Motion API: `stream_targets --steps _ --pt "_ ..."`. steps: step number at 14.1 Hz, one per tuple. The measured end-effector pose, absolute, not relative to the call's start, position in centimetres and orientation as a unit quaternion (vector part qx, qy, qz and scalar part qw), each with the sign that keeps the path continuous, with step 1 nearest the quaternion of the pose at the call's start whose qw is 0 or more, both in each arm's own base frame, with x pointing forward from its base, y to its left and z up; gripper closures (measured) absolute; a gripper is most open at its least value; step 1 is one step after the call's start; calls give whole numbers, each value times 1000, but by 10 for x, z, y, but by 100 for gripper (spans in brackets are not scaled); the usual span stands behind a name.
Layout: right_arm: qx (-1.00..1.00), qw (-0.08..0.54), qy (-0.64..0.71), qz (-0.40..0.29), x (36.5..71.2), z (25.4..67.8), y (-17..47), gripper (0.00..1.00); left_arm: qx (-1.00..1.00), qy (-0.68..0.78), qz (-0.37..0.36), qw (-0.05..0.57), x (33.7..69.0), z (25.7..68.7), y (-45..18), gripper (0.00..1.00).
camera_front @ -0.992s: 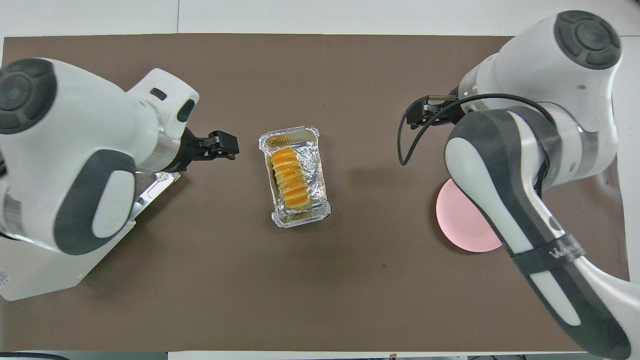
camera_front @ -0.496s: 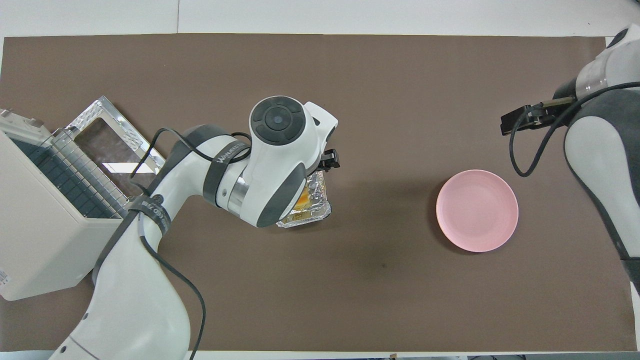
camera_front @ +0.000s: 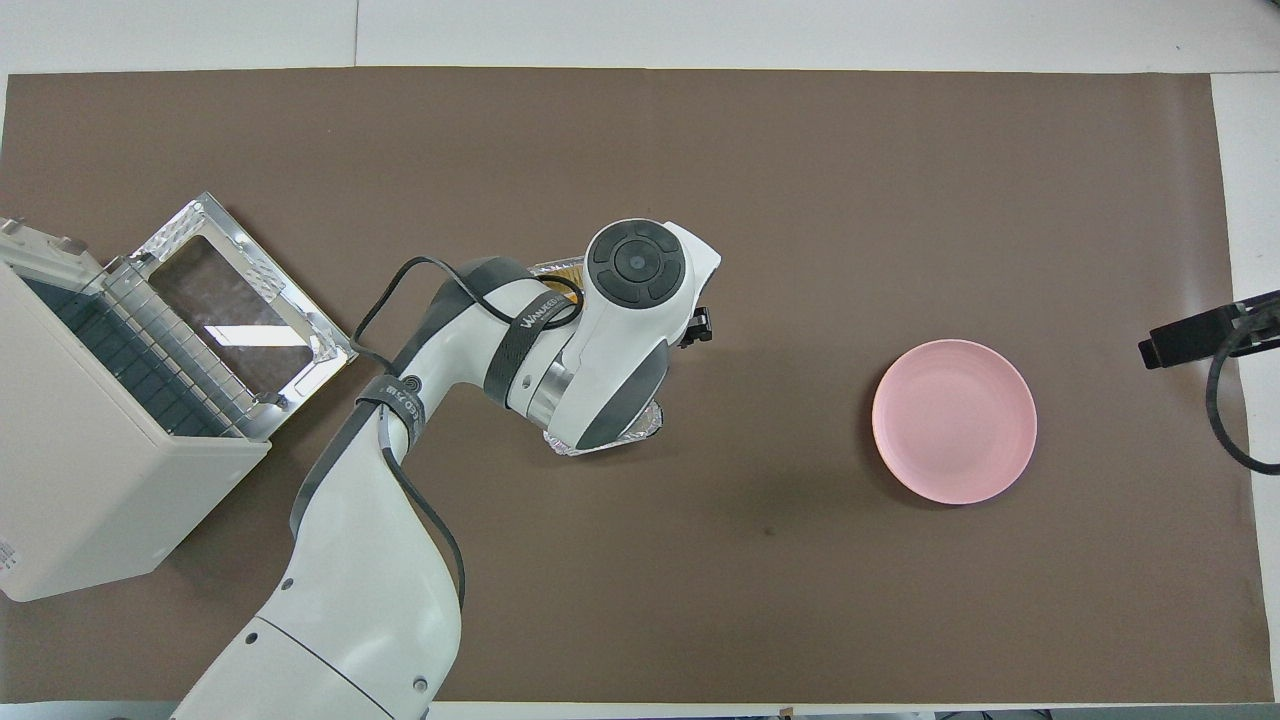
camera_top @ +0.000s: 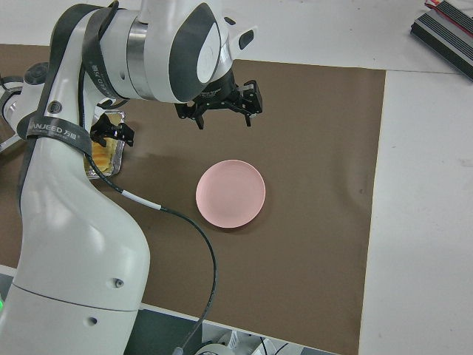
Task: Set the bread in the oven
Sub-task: 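Grasp the foil tray with the left gripper and lift it toward the oven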
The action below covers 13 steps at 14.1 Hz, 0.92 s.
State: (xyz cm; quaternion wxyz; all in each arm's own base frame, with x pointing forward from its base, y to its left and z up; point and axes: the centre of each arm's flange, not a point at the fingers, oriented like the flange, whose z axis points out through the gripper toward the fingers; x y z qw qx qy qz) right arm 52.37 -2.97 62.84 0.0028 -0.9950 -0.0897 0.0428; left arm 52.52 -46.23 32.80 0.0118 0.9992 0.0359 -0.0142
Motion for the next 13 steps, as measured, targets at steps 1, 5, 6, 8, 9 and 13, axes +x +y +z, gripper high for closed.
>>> stream_targets --steps 1,5,6,8,9,13 --pt "-995 -1 -88 43 521 631 -33 0 999 35 -16 9 522 321 -467 15" --pt "-995 -4 -84 46 520 629 -34 0 999 44 -26 -3 517 303 -470 67" --pt "-996 -4 -80 46 520 628 -34 0 998 49 -31 -10 519 302 -466 78" --pt "-996 -4 -77 47 520 628 -34 0 997 61 -44 -29 524 305 -454 99" --pt "-996 -4 -77 47 520 628 -34 0 996 71 -49 -39 530 314 -445 99" --pt "-996 -4 -75 47 520 628 -34 0 989 126 -55 -61 571 380 -399 99"
